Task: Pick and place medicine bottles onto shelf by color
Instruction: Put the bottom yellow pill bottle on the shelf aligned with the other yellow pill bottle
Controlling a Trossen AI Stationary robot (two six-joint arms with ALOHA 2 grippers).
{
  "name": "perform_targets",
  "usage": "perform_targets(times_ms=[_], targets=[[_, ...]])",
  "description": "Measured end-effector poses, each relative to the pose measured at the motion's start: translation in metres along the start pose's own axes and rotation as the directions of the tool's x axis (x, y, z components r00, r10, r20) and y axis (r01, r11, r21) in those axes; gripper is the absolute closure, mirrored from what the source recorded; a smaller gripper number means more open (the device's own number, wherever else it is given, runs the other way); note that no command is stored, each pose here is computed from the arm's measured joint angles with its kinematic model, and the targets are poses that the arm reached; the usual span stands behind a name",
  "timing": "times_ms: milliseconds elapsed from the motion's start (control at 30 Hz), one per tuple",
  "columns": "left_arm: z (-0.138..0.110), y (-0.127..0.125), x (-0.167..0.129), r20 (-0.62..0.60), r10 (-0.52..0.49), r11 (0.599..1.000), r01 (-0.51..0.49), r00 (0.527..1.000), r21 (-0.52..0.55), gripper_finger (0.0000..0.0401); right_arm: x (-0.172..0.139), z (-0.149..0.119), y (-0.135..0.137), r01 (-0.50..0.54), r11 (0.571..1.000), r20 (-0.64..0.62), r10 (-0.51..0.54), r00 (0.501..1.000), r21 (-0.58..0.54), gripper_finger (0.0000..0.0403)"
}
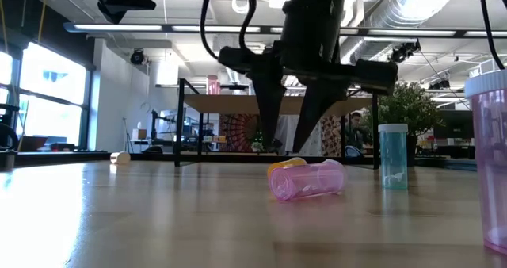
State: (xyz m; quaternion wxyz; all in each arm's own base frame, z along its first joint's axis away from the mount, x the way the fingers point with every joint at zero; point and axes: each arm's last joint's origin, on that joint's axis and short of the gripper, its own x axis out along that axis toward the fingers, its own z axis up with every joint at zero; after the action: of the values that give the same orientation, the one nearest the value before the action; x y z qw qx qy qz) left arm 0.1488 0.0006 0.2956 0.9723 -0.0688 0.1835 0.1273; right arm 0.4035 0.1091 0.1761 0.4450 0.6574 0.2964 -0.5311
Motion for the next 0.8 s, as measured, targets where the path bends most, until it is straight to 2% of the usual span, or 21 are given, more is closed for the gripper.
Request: perform_targets(times_ms=[400,633,800], targets=[[0.0,0.0,0.0,0.0,0.0,0.999,0.0,1.0,0.035,0.0222,0.013,0.005,-0.002,0.054,0.998,0.055,-0.056,0.997,0.03,0.0265],[0.0,0.0,0.0,0.0,0.0,0.999,0.0,1.0,0.034,0.0222,0.021,0.009,0.004,0.049,0.999,0.043,-0.05,0.998,0.023,0.0265],[0.0,0.0,0.0,-0.001,0.0,0.999,0.0,1.0,0.034,0.0222,0.03,0.009,0.002,0.094,0.996,0.023,-0.094,0.995,0.009,0.0265]])
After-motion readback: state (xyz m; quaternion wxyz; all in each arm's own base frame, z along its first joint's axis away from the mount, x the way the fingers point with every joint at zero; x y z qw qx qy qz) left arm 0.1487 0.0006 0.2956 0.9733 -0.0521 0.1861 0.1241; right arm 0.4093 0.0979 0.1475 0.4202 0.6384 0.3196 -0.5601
